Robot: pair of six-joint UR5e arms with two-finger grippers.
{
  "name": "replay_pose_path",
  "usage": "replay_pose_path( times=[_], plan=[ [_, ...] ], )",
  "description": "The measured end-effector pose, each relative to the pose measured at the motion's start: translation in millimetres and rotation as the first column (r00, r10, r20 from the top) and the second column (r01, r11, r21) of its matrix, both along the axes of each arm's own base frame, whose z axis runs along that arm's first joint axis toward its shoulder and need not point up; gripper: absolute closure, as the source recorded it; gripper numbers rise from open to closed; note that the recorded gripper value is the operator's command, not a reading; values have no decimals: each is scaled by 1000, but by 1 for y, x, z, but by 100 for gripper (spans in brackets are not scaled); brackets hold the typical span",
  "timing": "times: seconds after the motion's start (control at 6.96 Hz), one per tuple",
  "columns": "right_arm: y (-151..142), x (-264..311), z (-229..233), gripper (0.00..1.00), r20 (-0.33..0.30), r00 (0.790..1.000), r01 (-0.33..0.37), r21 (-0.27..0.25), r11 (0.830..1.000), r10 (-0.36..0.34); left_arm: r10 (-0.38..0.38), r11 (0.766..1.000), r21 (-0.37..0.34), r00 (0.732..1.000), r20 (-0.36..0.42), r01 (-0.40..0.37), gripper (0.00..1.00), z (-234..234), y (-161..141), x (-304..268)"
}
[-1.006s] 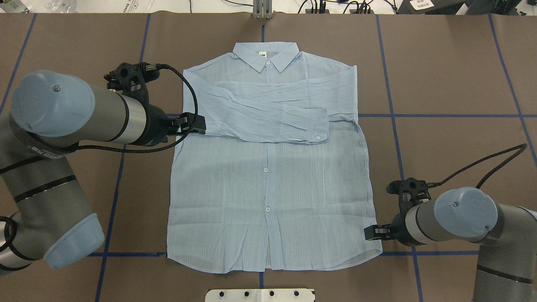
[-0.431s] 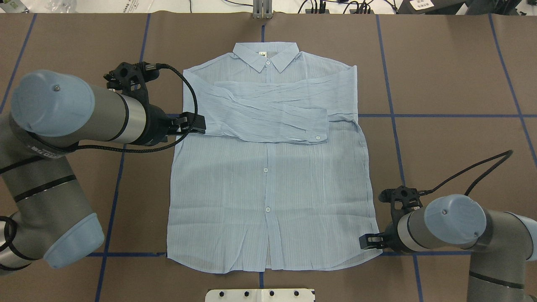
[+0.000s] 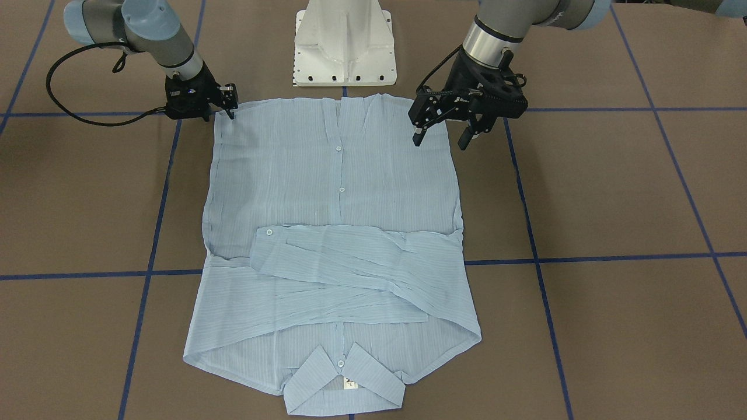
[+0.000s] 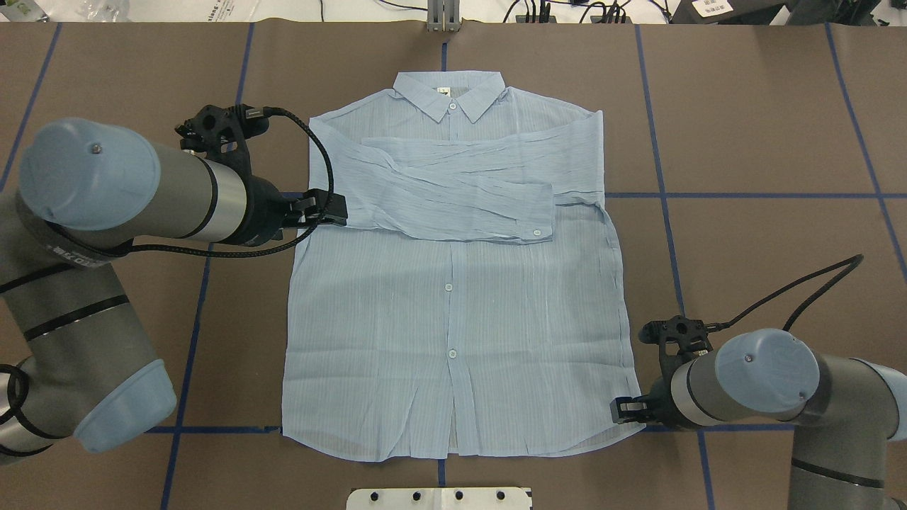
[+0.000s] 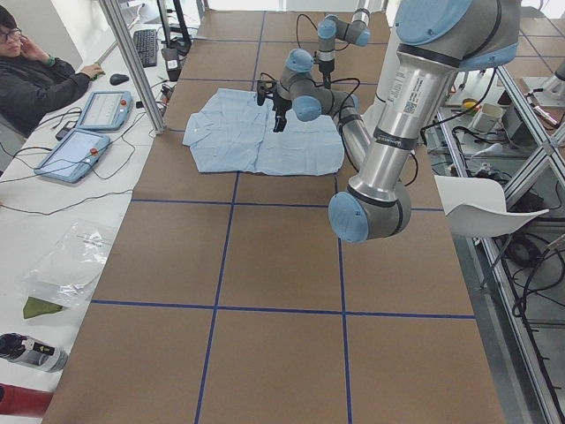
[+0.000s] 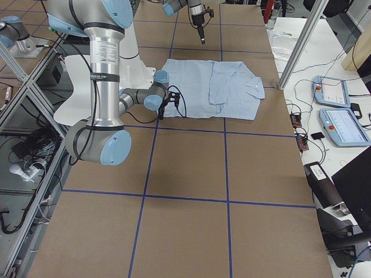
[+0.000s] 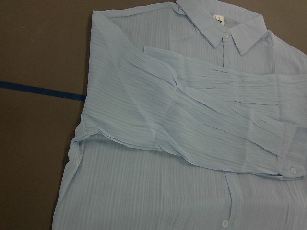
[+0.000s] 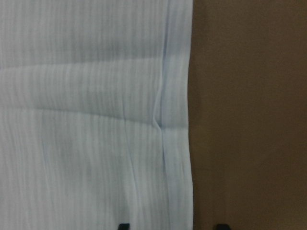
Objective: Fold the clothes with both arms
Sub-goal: 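Move the right gripper to the hem corner nearest the robot, then move the left gripper to the other hem corner nearest the robot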
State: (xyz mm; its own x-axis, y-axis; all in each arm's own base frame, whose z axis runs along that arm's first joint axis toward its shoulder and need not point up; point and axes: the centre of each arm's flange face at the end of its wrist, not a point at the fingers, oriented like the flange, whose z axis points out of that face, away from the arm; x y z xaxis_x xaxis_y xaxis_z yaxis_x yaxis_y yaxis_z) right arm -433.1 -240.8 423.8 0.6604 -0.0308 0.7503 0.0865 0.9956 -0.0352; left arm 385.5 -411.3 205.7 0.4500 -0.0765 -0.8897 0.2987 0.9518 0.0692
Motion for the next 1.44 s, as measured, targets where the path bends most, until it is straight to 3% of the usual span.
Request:
replay_pose_path(
  times=[0.29,1.15,1.44],
  plan=[
    [2,1,1,51,2,1000,13,-13,1000,-13,0,1000,0,1000,1,0,0,1,0,0],
    [3,2,2,52,2,1000,20,-22,1000,-20,-2,1000,-1,1000,4,2,0,2,-1,1],
    [2,2,3,57,-1,1000,20,-23,1000,-20,-3,1000,-1,1000,5,3,0,2,-1,1]
  ],
)
